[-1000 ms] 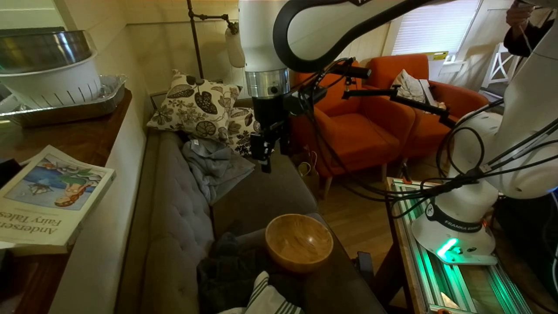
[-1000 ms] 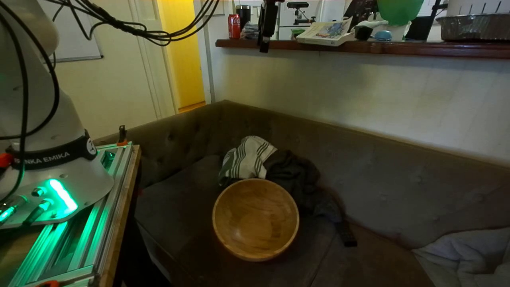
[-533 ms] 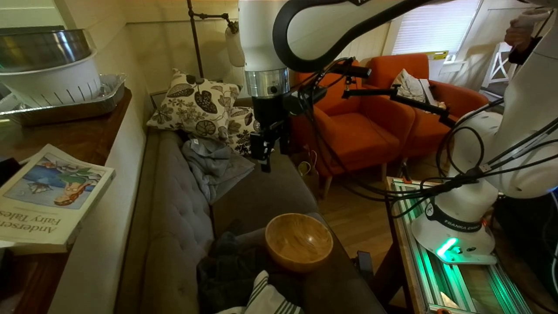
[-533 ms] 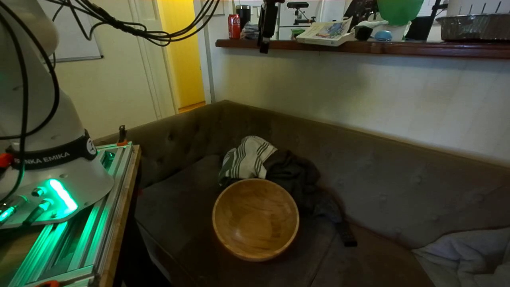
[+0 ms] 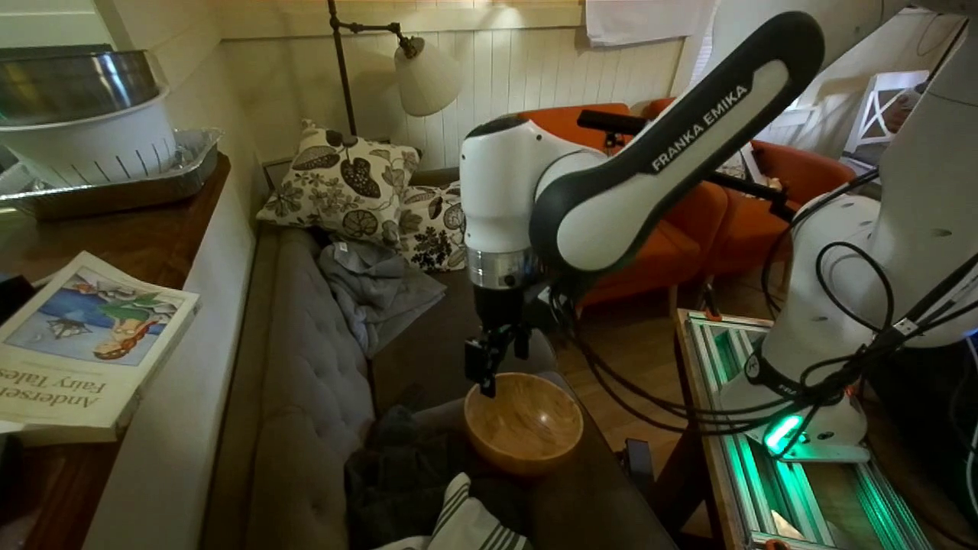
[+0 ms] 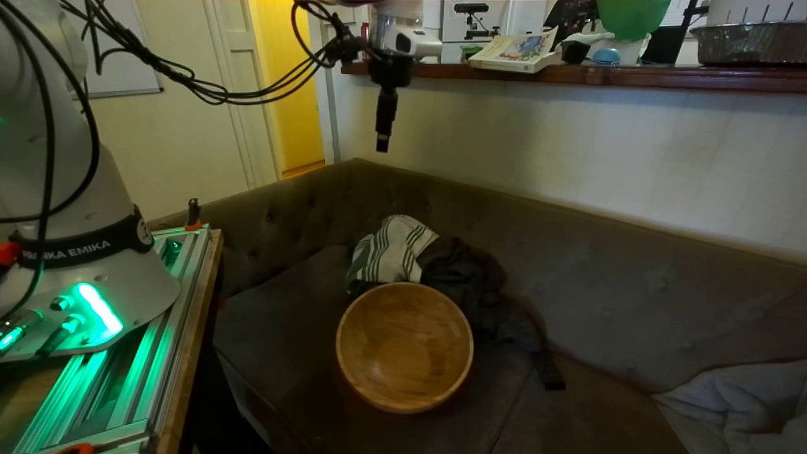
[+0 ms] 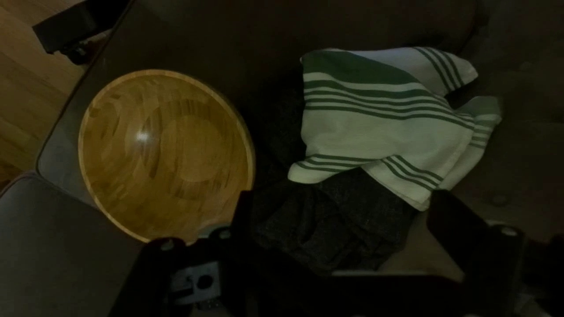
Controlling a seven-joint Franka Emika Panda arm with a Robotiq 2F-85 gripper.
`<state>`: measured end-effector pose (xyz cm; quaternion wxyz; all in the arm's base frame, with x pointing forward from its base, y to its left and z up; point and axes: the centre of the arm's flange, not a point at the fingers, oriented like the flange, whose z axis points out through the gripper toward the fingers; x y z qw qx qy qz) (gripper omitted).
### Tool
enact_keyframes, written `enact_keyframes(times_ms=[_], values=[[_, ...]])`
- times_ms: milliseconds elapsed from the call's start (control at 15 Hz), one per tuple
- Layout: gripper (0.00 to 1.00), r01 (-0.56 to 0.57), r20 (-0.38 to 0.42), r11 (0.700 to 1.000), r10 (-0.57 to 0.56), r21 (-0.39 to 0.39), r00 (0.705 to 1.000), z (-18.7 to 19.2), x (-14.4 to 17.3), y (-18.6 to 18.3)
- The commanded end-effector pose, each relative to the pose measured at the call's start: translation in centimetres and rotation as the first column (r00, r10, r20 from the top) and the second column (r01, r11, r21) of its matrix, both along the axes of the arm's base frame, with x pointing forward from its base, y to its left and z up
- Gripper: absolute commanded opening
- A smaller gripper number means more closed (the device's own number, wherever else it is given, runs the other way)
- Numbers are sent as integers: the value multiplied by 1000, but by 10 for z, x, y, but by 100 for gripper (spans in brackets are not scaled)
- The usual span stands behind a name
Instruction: Put the white towel in the basket
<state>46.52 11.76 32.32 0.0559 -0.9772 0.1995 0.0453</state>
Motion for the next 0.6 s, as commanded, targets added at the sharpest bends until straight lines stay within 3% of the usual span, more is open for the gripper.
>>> enact_keyframes(times_ms=[0, 333, 533], values=[[100, 65, -1, 996, -65, -64, 998, -65, -19, 10], [100, 86, -148, 995, -92, -48, 985, -153, -10, -5], [100, 96, -266, 993, -111, -69, 958, -184, 6, -7]])
